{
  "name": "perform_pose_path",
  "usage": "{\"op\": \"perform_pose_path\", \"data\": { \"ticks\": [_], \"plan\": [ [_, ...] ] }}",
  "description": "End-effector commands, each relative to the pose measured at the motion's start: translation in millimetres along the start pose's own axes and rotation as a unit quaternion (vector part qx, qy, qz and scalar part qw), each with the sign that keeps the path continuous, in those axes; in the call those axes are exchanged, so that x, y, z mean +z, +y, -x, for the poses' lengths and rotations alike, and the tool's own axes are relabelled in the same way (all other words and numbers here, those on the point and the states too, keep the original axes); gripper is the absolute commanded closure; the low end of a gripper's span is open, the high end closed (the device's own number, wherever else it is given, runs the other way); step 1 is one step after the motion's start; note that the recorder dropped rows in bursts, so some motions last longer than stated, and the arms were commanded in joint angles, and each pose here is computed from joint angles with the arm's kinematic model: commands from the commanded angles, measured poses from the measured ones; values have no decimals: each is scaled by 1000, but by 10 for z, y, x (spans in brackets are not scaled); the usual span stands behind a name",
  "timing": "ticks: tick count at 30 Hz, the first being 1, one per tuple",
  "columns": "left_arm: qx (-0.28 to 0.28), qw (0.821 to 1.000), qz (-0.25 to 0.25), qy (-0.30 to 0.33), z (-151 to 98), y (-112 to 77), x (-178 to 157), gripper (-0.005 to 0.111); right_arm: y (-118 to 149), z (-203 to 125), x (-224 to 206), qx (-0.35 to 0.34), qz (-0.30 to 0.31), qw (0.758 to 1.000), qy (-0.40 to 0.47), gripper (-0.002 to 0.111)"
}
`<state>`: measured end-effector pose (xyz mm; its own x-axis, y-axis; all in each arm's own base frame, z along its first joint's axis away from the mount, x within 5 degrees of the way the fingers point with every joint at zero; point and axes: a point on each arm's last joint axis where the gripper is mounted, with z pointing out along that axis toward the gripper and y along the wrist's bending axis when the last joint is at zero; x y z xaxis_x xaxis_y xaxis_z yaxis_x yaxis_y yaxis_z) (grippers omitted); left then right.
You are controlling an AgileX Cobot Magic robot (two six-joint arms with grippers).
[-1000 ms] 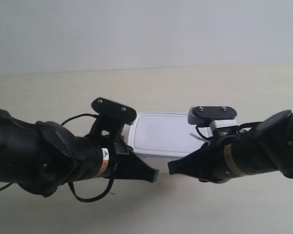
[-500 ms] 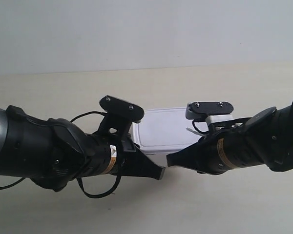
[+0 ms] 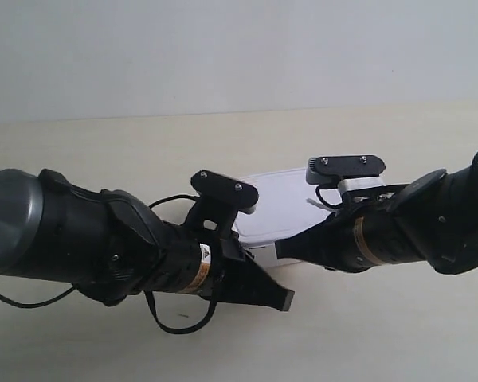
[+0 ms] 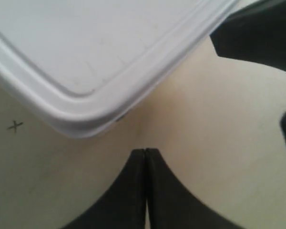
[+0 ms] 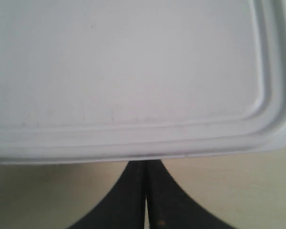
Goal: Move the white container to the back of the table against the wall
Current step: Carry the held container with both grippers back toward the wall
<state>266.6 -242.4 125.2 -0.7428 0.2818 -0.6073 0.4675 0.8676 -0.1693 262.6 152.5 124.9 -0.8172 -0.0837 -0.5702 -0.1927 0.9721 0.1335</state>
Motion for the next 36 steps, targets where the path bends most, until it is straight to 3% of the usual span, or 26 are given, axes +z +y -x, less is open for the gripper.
{"op": "perform_pose_path", "data": {
  "ticks": [1,17,36],
  "plan": [
    [-14,1000,6,-2,32,-8,81,107,11,47,1,-2,-3,1000,-9,108],
    [-8,998,50,-28,158,52,252,107,-23,65,4,-2,-21,1000,-19,108],
    [-19,996,79,-43,294,243,401,107,143,286,256,-1,8,1000,-20,108]
  ]
}}
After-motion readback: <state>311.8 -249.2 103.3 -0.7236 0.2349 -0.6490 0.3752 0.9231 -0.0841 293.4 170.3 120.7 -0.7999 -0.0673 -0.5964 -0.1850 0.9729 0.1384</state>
